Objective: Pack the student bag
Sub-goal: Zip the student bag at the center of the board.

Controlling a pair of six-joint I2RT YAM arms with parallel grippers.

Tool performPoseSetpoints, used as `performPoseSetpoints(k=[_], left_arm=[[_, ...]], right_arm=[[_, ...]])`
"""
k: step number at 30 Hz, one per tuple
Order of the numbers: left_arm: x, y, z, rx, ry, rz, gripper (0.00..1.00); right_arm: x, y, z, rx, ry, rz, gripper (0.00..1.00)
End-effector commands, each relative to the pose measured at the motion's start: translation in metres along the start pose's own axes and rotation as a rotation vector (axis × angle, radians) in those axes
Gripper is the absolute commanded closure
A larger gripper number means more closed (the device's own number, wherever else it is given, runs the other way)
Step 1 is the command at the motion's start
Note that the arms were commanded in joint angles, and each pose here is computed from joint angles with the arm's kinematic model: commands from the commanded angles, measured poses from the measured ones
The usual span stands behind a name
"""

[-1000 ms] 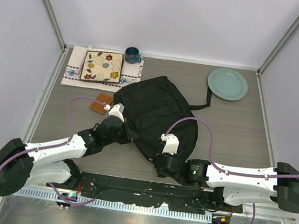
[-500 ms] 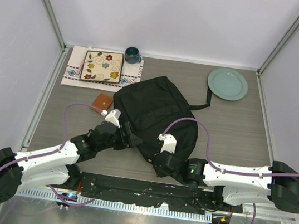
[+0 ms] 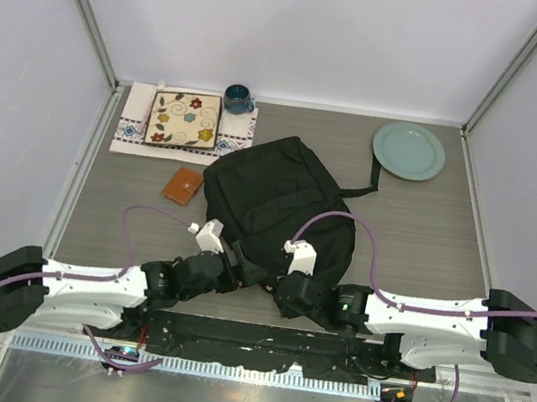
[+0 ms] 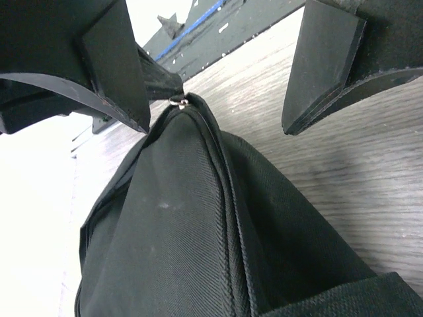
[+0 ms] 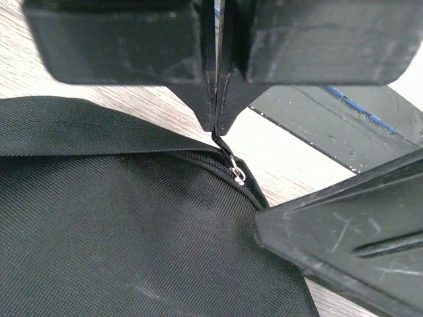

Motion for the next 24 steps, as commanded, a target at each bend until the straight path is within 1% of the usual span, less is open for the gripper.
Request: performPoseSetpoints(k=[1, 2, 5, 6, 7, 8, 10, 11, 12, 18, 22, 24], left_arm=[[0.003, 0.009, -0.025, -0.078, -0.06, -0.093, 0.19], [0.003, 0.01, -0.026, -0.082, -0.059, -0.09, 0.21], [-0.001, 0.017, -0.023, -0.069, -0.057, -0.079, 0.38], [-0.002, 0.019, -0.021, -0.058, -0.052, -0.075, 0.55], [-0.003, 0.02, -0.02, -0.051, -0.047, -0.07, 0.62], [-0.003, 0.021, -0.02, -0.05, -0.047, -0.069, 0.77], [-0.004, 0.022, -0.018, -0.037, -0.038, -0.067, 0.87], [-0.004, 0.021, -0.017, -0.031, -0.036, -0.069, 0.96], [-0.003, 0.021, -0.016, -0.022, -0.025, -0.076, 1.0], [0.001, 0.015, -0.007, 0.066, 0.048, -0.096, 1.0], [0.008, 0.003, 0.005, 0.15, 0.114, -0.122, 1.0], [0.015, -0.004, 0.009, 0.166, 0.115, -0.142, 1.0]], right_arm=[[0.01, -0.006, 0.003, 0.03, 0.008, -0.046, 0.99], [0.01, -0.006, 0.003, 0.033, 0.008, -0.048, 0.99], [0.008, -0.008, 0.0, 0.034, 0.017, -0.053, 0.99], [0.007, -0.009, -0.001, 0.033, 0.018, -0.054, 0.99], [0.006, -0.01, -0.003, 0.033, 0.02, -0.055, 0.99], [0.006, -0.01, -0.004, 0.033, 0.023, -0.057, 0.99], [0.004, -0.011, -0.006, 0.023, 0.022, -0.058, 0.99], [0.004, -0.011, -0.008, 0.015, 0.02, -0.059, 0.99], [0.003, -0.011, -0.009, 0.007, 0.018, -0.058, 0.99], [0.003, -0.014, -0.016, -0.03, 0.014, -0.058, 0.99], [0.004, -0.016, -0.021, -0.052, 0.011, -0.052, 0.99], [0.006, -0.017, -0.021, -0.049, 0.007, -0.049, 0.99]])
Point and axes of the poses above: each gripper's point midway between its finger pads, its own y axis out along the fingers, its own z axis along the line the jaws close on, x = y × z, the point moved 10 cm from there along -y, back along the fingers, and after that the axes turned 9 degrees about -y, right-handed, at the moved point
